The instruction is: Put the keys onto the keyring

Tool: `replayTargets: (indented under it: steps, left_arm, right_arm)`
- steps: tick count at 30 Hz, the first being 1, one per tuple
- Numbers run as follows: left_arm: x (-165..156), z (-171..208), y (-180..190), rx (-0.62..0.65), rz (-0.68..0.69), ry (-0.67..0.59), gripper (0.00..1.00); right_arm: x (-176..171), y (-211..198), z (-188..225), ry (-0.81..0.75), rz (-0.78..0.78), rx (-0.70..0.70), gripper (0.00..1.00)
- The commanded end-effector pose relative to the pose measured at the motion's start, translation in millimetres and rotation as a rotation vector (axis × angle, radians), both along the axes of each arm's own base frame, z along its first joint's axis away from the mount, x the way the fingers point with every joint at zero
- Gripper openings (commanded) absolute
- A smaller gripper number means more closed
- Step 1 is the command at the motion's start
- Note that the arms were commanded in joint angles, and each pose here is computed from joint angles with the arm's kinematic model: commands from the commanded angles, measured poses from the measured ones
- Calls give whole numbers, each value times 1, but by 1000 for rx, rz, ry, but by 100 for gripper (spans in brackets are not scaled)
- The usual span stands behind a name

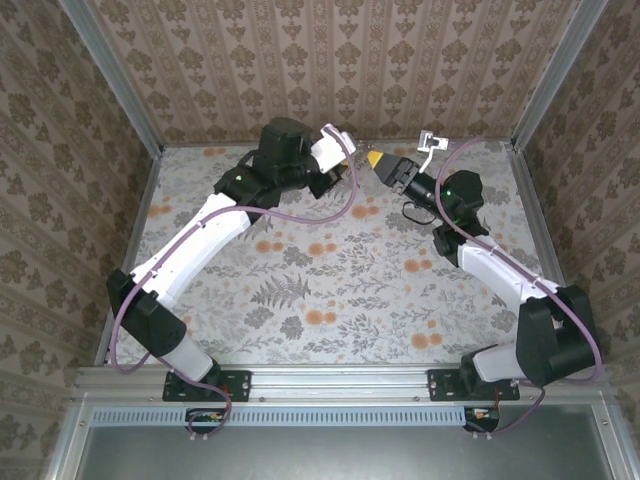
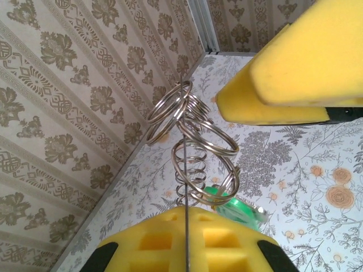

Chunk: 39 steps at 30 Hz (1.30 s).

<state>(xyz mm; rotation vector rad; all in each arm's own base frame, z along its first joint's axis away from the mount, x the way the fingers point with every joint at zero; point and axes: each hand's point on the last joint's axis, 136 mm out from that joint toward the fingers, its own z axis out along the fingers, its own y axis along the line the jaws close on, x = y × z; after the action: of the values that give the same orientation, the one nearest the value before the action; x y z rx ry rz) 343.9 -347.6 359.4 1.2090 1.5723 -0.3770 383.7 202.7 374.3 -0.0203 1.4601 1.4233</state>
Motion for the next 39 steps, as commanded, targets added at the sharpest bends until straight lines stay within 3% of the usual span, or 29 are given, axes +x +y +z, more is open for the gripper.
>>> replayTargets:
  steps: [1, 6, 20, 39]
  left_arm:
    - [-11, 39, 5, -119, -27, -47, 0]
    - [-16, 42, 5, -145, -43, -35, 0]
    - [-22, 44, 5, -159, -60, -25, 0]
    - [-24, 38, 6, -149, -64, -16, 0]
  right_arm:
    - [-9, 4, 26, -50, 86, 103, 41]
    - [-12, 6, 21, -39, 121, 132, 36]
    - [-30, 26, 10, -47, 159, 76, 39]
    - [-28, 19, 34, -105, 91, -19, 36]
